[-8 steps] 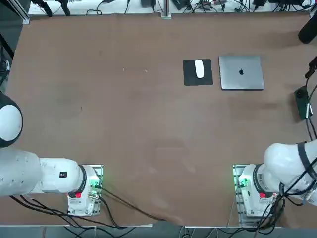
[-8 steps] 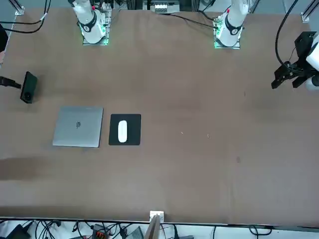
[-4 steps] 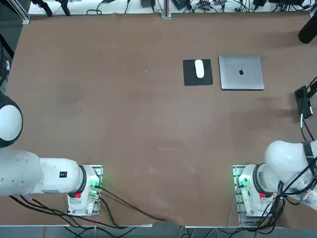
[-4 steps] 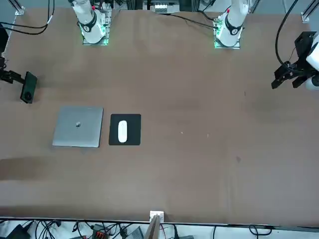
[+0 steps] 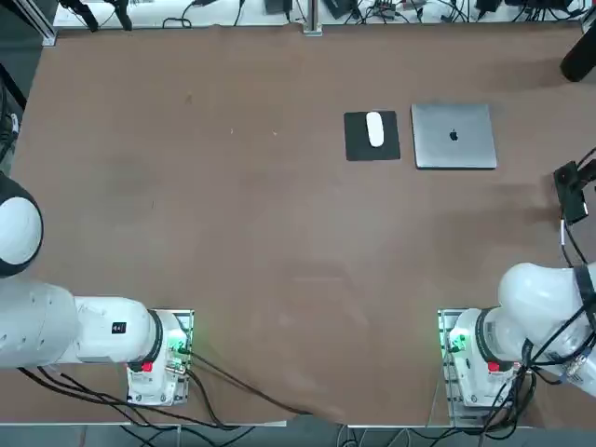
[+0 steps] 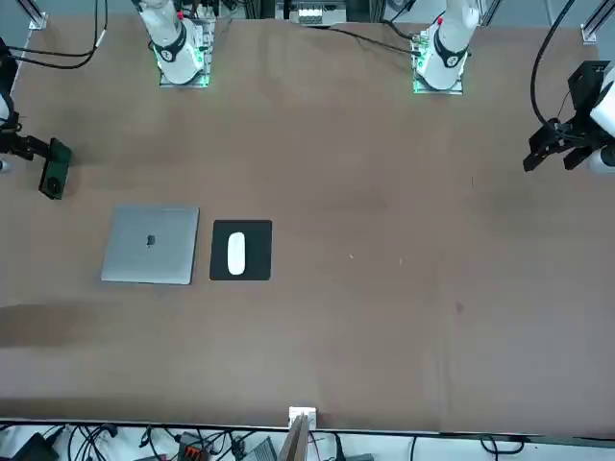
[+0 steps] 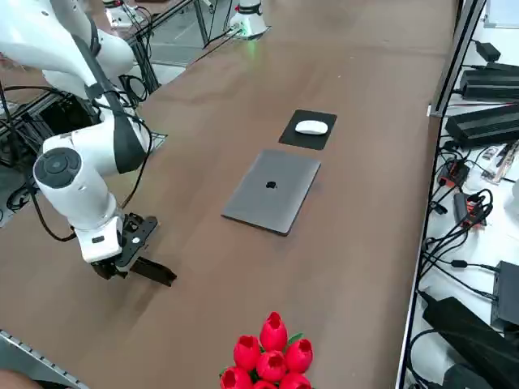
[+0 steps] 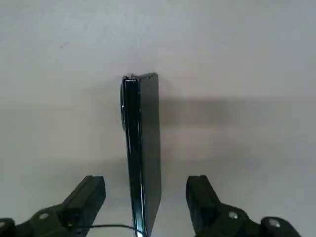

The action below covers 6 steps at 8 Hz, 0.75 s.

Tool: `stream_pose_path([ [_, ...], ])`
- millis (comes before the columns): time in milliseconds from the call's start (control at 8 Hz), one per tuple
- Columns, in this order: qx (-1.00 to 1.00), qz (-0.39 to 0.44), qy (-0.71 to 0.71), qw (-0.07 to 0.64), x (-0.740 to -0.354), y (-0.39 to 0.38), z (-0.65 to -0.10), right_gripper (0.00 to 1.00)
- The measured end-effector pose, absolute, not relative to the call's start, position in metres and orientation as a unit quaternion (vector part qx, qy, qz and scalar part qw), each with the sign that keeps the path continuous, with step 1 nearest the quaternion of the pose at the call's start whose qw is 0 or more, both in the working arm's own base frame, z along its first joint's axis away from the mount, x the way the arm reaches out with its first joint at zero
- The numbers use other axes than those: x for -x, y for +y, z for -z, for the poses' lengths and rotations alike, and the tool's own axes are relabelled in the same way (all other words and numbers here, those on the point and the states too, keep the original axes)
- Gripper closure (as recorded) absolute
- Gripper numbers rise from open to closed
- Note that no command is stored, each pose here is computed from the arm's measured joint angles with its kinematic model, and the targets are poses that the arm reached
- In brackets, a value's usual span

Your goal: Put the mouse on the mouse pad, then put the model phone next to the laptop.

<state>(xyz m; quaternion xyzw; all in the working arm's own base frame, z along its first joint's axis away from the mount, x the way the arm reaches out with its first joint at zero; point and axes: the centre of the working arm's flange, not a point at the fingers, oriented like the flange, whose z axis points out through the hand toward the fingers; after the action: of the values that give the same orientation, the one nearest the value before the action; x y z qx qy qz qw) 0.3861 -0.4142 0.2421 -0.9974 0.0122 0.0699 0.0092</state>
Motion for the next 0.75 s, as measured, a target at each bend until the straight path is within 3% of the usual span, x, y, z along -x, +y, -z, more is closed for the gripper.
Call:
stream_pose_path([
  [375,0.998,-0.056,0.006,0.000,-0.384,-0.406,-0.207,0.03],
  [625,0.998,-0.055,0.003,0.001,-0.385,-0.404,-0.195,0.15],
  [750,0.999,-0.054,0.002,0.000,-0.387,-0.403,-0.196,0.31],
])
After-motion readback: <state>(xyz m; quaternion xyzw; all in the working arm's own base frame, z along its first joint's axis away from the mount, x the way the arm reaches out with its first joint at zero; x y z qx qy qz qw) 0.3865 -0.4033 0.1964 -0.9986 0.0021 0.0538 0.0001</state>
